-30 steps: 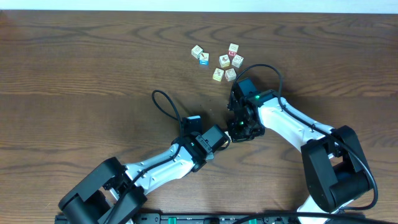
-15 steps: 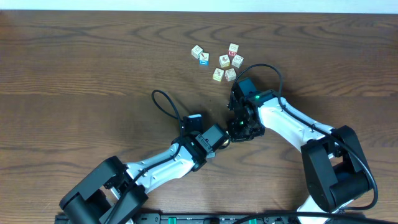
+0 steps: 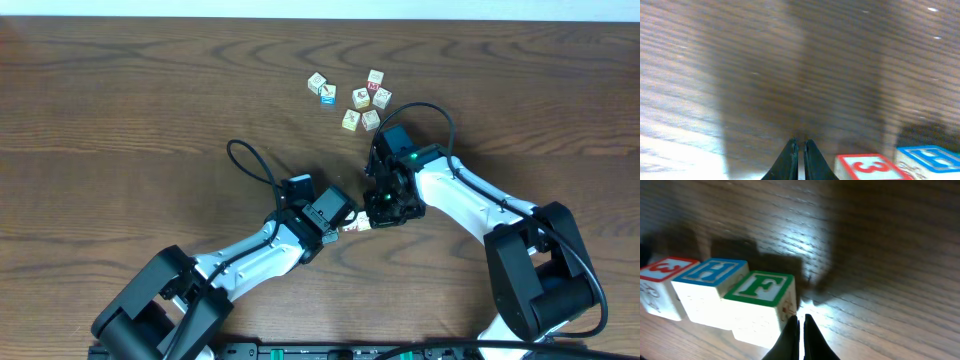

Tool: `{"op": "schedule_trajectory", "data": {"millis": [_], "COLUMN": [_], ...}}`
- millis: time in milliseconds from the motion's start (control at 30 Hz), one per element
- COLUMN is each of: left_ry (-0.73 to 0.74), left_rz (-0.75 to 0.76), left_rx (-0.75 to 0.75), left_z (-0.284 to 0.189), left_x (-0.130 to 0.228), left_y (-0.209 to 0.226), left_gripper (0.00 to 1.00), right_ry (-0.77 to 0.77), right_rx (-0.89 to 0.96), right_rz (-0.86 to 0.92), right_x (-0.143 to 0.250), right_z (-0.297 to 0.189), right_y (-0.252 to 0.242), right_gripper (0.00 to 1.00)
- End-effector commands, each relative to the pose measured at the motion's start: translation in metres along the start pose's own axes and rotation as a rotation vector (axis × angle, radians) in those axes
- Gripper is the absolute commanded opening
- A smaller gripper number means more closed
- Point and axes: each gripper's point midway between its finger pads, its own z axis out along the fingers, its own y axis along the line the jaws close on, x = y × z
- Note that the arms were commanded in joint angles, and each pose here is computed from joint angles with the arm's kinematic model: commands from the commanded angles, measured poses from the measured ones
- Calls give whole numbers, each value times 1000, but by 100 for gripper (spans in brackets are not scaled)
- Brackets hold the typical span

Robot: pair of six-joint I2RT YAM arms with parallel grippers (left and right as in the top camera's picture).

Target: Lift 3 blocks

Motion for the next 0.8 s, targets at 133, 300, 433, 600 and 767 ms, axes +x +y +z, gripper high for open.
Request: {"op": "schedule_trajectory", "data": {"millis": [133, 300, 433, 600, 767], "left_ry": [38, 38, 32, 25, 18], "left_rz": [-10, -10, -13, -16, -42], "left_rx": [68, 67, 66, 55, 34], "left_z": [3, 3, 3, 5, 9], "left_x": [6, 6, 4, -5, -17], "left_y": [-12, -12, -12, -5, 7], "left_gripper": [8, 7, 8, 8, 8], "right_ry": [18, 18, 26, 23, 21], "right_rx": [-42, -42, -46, -19, -5], "right_rz": [1, 2, 7, 9, 10], "right_x": [4, 4, 6, 6, 5], "right_z": [3, 3, 3, 3, 3], "right_y": [11, 11, 11, 6, 4], "right_gripper": [4, 4, 4, 4, 4]}}
